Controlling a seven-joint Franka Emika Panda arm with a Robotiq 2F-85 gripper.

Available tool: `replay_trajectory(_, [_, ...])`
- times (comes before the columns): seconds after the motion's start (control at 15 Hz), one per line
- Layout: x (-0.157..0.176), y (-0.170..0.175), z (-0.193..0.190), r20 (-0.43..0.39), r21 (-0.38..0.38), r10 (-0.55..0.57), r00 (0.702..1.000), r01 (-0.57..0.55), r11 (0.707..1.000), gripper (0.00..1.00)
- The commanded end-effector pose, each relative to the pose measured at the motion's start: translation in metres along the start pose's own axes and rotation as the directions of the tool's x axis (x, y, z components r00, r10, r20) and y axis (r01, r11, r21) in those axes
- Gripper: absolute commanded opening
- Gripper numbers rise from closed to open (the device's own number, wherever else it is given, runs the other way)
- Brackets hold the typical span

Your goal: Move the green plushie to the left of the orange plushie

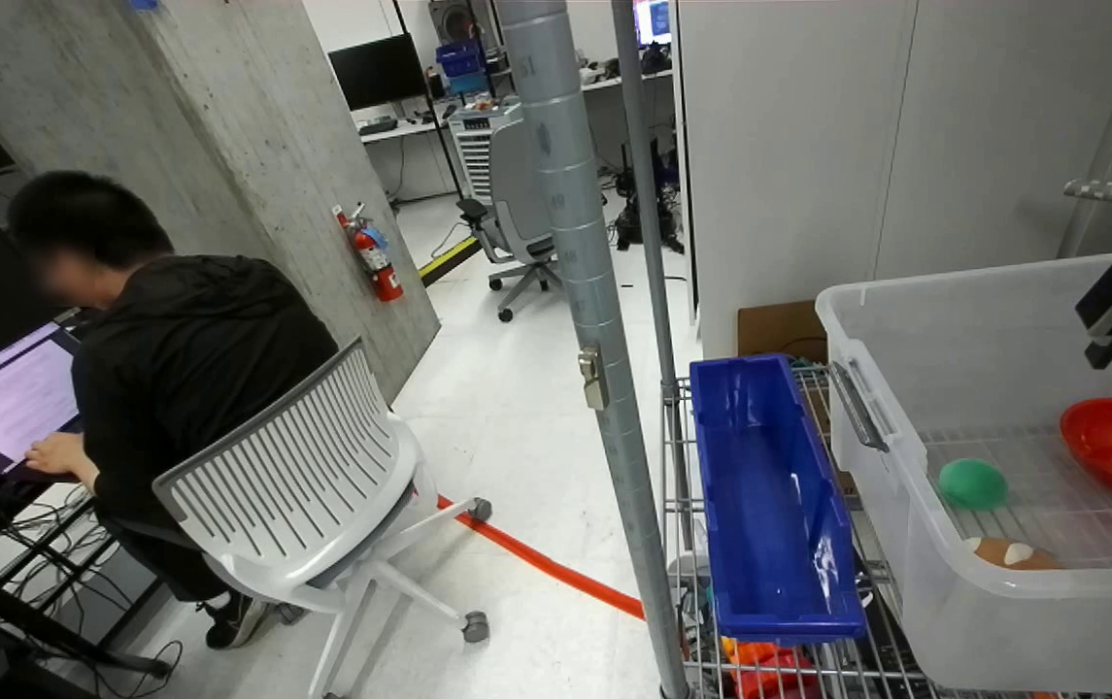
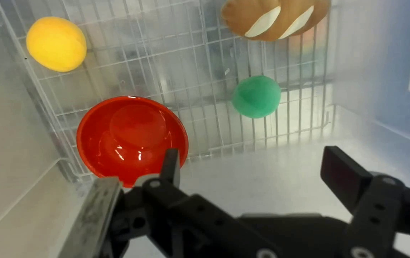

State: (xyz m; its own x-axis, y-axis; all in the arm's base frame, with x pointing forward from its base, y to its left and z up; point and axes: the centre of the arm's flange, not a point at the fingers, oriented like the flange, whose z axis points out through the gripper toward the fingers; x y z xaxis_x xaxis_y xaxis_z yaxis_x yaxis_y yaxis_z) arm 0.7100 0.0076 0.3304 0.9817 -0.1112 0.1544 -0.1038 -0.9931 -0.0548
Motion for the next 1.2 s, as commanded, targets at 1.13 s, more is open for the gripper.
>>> replay_trajectory(1.13, [0.06, -0.056, 0.2, 0.151, -0.025, -0.061, 0.987, 0.066, 0.998, 1.0])
